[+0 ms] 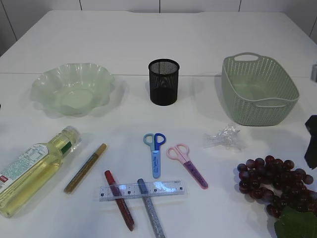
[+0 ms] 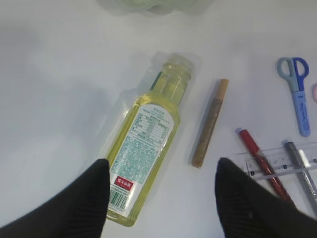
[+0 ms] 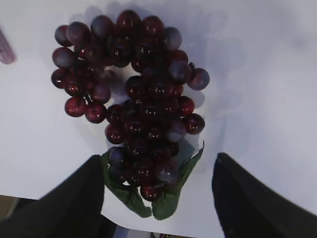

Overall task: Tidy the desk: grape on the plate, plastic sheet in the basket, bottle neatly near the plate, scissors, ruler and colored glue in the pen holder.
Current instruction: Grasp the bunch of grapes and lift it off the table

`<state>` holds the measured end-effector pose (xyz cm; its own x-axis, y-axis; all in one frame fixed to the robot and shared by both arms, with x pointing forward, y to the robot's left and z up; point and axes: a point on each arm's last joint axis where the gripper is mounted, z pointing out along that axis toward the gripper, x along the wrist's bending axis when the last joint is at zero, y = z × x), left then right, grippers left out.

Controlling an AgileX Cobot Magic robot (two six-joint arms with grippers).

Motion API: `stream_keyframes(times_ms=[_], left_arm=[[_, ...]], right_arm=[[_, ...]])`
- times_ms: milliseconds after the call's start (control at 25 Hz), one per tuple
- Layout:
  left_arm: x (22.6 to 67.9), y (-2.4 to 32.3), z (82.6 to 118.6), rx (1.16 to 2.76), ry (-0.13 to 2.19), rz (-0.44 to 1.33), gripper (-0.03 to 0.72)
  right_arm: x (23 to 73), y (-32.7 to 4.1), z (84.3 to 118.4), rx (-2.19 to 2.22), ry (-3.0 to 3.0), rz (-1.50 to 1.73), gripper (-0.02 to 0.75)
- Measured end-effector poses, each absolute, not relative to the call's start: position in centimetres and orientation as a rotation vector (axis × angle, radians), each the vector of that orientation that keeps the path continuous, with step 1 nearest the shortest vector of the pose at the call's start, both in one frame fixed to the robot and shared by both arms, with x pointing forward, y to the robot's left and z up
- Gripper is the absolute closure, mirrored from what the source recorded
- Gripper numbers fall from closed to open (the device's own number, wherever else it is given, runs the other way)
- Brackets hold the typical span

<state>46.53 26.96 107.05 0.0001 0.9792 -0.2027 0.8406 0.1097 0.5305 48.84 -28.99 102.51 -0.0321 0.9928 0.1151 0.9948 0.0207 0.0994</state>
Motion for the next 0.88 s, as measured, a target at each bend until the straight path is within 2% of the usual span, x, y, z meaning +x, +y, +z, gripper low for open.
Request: stream_keyframes(times_ms=[200, 880], left_arm=[[47.7, 26.8, 106.9, 1.8, 1.884, 0.325, 0.201], [47.8, 26.8, 106.9, 1.797, 1.882, 0.328, 0.201]], right_arm=[[50.7, -29.0, 99.6, -2.114, -2.25, -0.179, 0.13], [53.3, -28.8, 93.8, -1.999, -2.257, -0.11, 0.119]])
